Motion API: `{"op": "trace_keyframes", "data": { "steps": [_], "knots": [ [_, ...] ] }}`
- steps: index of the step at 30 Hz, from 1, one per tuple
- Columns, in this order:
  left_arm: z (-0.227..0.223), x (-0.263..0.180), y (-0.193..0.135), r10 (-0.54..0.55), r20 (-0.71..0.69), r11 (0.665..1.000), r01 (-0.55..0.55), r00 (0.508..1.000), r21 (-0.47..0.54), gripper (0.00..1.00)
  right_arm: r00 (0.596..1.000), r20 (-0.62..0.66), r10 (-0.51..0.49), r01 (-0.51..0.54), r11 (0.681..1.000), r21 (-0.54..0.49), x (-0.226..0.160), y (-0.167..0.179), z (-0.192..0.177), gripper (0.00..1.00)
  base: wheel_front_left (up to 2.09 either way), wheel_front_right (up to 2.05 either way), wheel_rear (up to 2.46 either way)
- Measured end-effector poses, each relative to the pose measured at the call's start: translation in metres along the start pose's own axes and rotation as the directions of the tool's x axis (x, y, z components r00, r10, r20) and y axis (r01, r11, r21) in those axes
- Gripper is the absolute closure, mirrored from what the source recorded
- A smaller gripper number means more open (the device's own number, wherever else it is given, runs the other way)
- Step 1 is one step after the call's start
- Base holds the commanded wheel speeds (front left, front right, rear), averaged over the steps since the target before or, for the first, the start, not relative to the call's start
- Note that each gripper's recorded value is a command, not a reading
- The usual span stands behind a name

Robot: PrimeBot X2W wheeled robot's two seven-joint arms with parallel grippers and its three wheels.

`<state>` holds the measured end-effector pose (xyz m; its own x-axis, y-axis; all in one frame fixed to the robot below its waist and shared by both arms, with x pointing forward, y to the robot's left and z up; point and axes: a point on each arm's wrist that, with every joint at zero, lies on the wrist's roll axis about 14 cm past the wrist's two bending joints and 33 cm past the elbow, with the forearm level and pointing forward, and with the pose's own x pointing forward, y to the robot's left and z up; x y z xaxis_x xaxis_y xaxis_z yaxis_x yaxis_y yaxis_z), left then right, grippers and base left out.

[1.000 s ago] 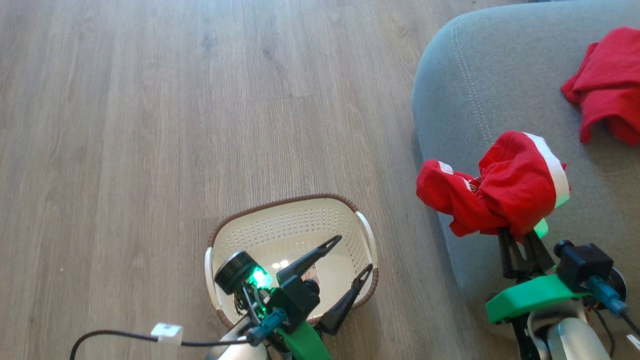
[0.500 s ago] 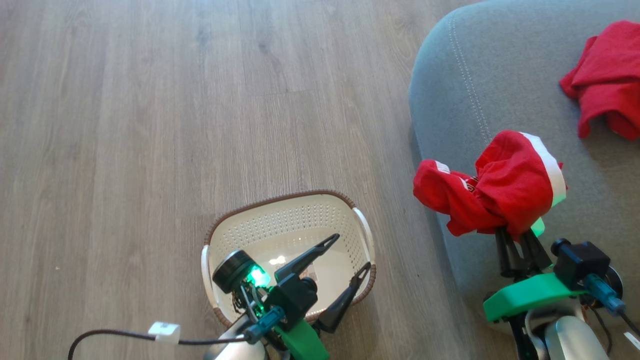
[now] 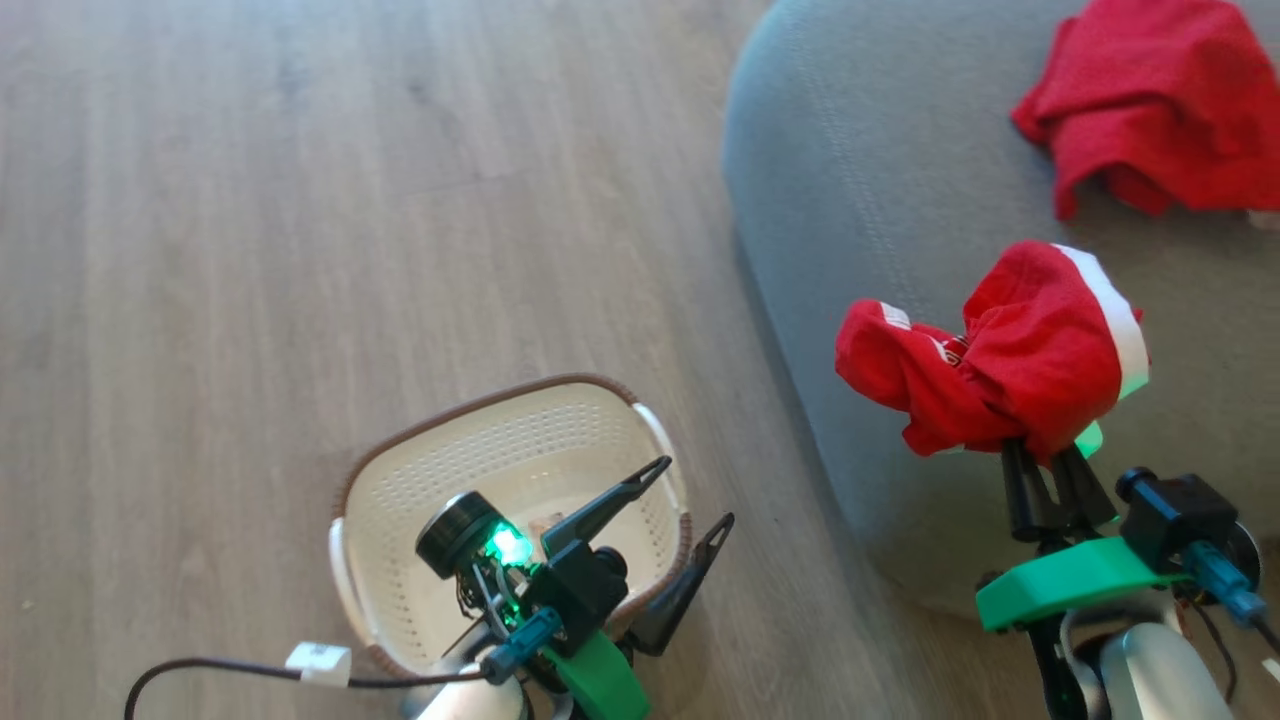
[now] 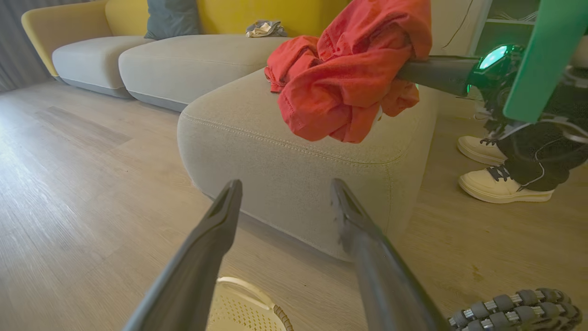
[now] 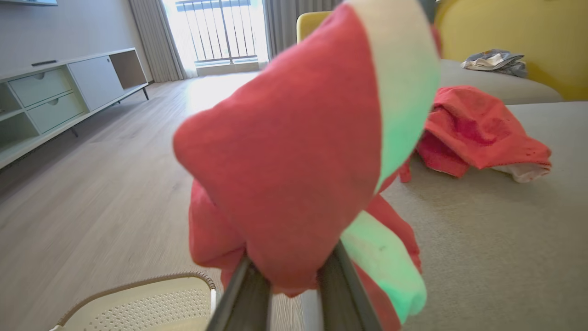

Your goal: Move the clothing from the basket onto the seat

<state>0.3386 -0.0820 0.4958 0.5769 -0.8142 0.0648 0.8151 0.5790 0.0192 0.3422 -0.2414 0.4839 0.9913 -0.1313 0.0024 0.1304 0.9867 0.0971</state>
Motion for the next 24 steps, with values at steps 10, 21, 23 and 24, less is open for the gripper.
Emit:
{"op": "trace_keyframes", "data": {
  "steps": [10,21,23,24],
  "knots": [
    [-0.002,0.029,-0.029,-0.149,0.02,0.989,0.149,0.989,-0.015,0.0,0.986,0.021,-0.166,0.166,0.986,-0.023,-0.027,-0.049,0.011,1.0,0.0,0.0,0.0],
    [-0.017,0.049,-0.071,-0.337,0.023,0.94,0.337,0.941,-0.043,0.0,0.94,0.026,-0.341,0.341,0.94,-0.009,-0.065,-0.093,0.018,1.0,0.0,0.0,0.0],
    [-0.018,0.053,-0.077,-0.366,0.032,0.929,0.367,0.93,-0.047,0.0,0.93,0.024,-0.368,0.368,0.93,-0.009,-0.069,-0.1,0.019,1.0,0.0,0.0,0.0],
    [-0.019,0.055,-0.079,-0.383,0.034,0.922,0.384,0.923,-0.043,0.0,0.924,0.026,-0.381,0.381,0.925,-0.007,-0.07,-0.103,0.02,1.0,0.0,0.0,0.0]
  ]
}}
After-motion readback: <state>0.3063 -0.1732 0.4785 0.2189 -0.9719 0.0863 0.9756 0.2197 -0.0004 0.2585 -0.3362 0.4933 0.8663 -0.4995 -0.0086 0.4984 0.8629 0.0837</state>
